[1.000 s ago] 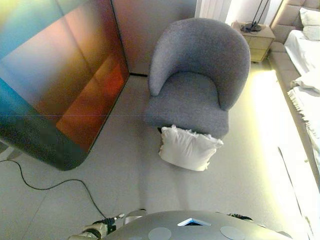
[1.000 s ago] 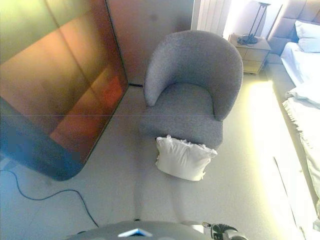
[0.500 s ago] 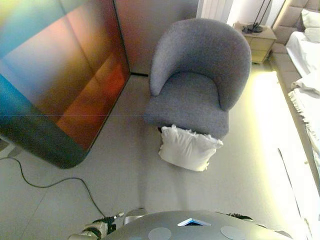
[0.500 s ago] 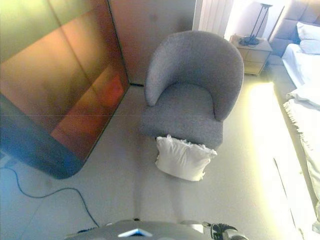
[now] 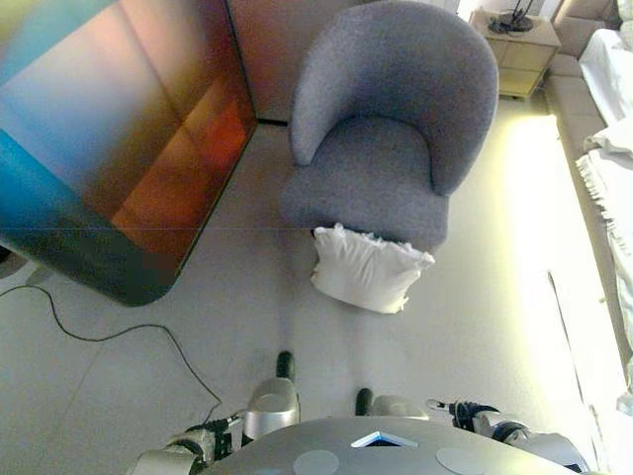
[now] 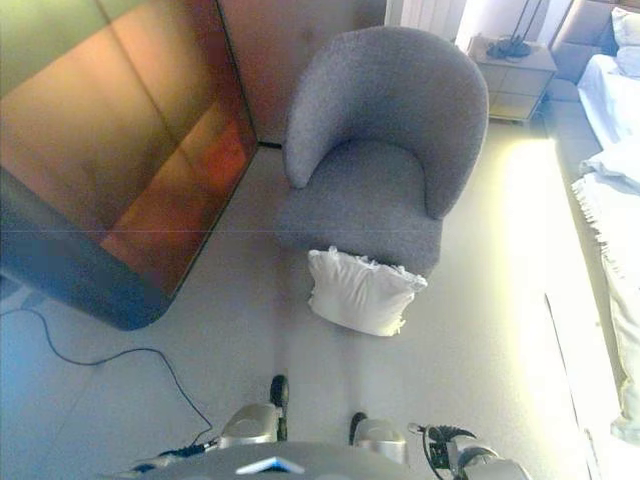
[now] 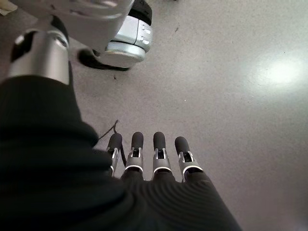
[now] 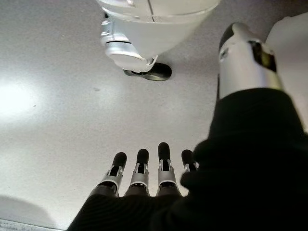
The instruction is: Pick up the cushion and take it to the sofa
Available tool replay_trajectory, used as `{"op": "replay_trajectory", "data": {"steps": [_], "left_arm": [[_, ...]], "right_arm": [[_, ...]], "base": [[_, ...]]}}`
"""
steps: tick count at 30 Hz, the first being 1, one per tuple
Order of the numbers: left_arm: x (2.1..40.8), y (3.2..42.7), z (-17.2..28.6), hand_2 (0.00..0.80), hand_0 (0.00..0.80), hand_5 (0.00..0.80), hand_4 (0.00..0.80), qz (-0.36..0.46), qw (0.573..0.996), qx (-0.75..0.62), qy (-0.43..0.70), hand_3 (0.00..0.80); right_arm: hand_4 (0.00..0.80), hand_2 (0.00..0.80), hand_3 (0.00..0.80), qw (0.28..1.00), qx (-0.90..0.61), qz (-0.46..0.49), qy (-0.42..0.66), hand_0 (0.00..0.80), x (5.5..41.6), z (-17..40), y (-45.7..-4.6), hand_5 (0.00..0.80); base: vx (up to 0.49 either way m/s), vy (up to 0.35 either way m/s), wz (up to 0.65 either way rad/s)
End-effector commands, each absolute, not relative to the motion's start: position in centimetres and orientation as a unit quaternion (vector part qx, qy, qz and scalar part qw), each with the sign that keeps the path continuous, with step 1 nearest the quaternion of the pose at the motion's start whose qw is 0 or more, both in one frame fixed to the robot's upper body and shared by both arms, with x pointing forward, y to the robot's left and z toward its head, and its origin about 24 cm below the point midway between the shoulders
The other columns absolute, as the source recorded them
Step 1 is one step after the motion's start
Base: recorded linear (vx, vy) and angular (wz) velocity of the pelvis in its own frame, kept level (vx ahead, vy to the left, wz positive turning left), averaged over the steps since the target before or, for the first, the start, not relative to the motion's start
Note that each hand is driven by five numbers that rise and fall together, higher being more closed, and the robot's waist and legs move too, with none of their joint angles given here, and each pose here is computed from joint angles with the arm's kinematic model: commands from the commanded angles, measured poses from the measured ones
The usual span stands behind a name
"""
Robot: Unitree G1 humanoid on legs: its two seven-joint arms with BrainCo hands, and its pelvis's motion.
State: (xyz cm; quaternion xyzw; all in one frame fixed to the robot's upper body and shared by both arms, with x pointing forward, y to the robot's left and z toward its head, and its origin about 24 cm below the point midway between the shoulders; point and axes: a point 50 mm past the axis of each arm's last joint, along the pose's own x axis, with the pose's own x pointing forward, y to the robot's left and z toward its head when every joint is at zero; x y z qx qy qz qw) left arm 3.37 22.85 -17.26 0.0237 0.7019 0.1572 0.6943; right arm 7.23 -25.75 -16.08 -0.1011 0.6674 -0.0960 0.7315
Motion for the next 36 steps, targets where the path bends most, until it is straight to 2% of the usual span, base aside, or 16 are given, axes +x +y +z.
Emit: {"op": "replay_trajectory", "data": {"steps": [1, 7, 11, 16, 19, 26, 36], "left_arm": [[1.4, 23.6, -17.2, 0.000, 0.000, 0.000, 0.000, 0.172, 0.677, 0.028, 0.715, 0.000], [1.1, 23.8, -17.2, 0.000, 0.000, 0.000, 0.000, 0.171, 0.674, 0.021, 0.718, 0.000], [2.7, 24.7, -16.9, 0.000, 0.000, 0.000, 0.000, 0.170, 0.691, 0.030, 0.702, 0.000], [4.4, 26.7, -16.1, 0.000, 0.000, 0.000, 0.000, 0.187, 0.700, 0.064, 0.687, 0.000], [5.0, 27.2, -15.9, 0.000, 0.000, 0.000, 0.000, 0.199, 0.700, 0.055, 0.684, 0.000], [6.6, 26.5, -15.9, 0.000, 0.000, 0.000, 0.000, 0.199, 0.706, 0.029, 0.679, 0.000], [4.2, 26.5, -16.2, 0.000, 0.000, 0.000, 0.000, 0.224, 0.687, 0.031, 0.691, 0.000]], "right_arm": [[0.000, 0.000, 0.000, 0.711, -0.139, -0.072, 0.686, 0.000, 6.5, -16.1, -26.1, 0.000], [0.000, 0.000, 0.000, 0.700, -0.130, -0.092, 0.696, 0.000, 5.7, -16.2, -26.1, 0.000], [0.000, 0.000, 0.000, 0.708, -0.131, -0.085, 0.689, 0.000, 5.2, -16.4, -25.5, 0.000], [0.000, 0.000, 0.000, 0.743, -0.109, -0.093, 0.654, 0.000, 7.2, -16.3, -25.0, 0.000], [0.000, 0.000, 0.000, 0.755, -0.129, -0.060, 0.640, 0.000, 8.4, -16.2, -24.7, 0.000], [0.000, 0.000, 0.000, 0.771, -0.105, -0.072, 0.624, 0.000, 9.3, -16.1, -24.3, 0.000], [0.000, 0.000, 0.000, 0.756, -0.142, -0.051, 0.637, 0.000, 7.5, -16.3, -24.8, 0.000]], "base": [[0.415, 0.143, -0.89], [0.461, 0.239, -0.91], [0.417, 0.258, -0.09], [0.315, 0.209, -0.03], [0.239, 0.133, -0.30], [0.142, 0.017, -0.35], [0.254, -0.136, -0.01]]}}
